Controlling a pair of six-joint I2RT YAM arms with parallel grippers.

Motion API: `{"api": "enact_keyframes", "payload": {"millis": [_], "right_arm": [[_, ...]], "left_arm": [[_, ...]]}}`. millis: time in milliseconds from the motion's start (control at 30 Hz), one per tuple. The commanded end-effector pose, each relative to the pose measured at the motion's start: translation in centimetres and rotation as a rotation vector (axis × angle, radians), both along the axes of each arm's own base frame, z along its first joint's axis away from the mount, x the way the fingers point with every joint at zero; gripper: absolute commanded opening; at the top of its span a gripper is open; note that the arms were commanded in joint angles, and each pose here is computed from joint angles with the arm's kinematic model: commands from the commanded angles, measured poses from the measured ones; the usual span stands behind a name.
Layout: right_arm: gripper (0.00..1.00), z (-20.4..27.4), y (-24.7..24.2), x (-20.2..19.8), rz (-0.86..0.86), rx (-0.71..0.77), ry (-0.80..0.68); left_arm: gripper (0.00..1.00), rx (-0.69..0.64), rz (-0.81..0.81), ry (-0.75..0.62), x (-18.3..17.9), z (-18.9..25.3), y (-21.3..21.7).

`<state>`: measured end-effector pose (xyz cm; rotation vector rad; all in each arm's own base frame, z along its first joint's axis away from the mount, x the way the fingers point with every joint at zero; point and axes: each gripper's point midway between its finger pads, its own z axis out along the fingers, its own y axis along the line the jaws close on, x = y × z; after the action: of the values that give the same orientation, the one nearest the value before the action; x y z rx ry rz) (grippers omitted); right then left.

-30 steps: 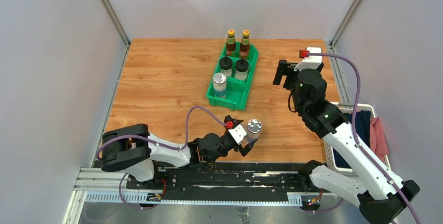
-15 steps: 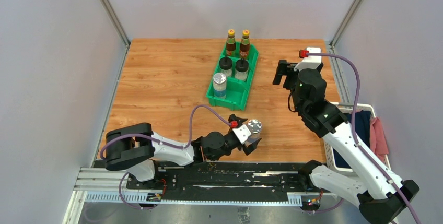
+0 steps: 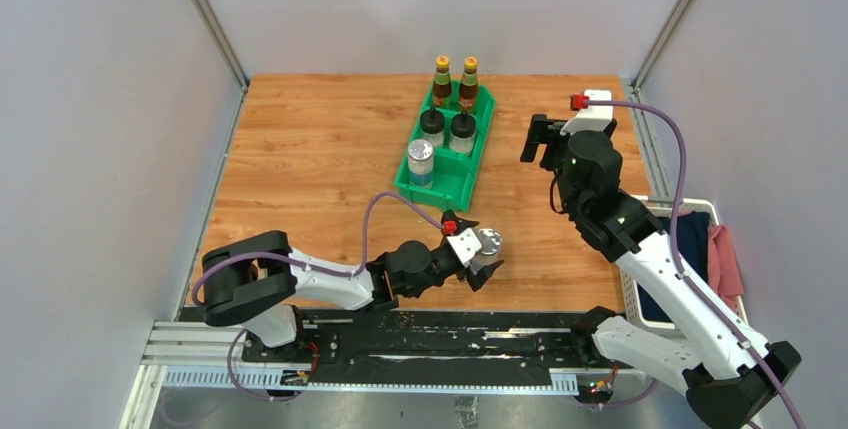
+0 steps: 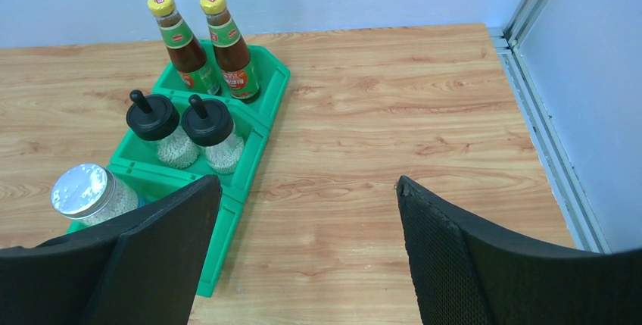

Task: Organize the condiment bottles
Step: Pick up the bottle from the center of the board.

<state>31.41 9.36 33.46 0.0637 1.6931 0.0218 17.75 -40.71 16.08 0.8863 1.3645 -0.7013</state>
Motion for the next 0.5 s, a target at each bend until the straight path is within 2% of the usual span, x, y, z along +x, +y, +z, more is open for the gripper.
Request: {"api": "enact_keyframes", "payload": {"millis": [0,467], "right_arm": [[0.89,-0.01,-0.64,0.30,-0.025,-0.003,-0.011],[0.89,-0.31,-0.63,0.52,-0.029,-0.007,-0.006]], "left_arm": [[1.00,-0.007,-0.014,0.015,0.42,-0.05,-0.55],[0.99,-0.013,-0.019,0.033,1.19,-0.53,-0.70]]}}
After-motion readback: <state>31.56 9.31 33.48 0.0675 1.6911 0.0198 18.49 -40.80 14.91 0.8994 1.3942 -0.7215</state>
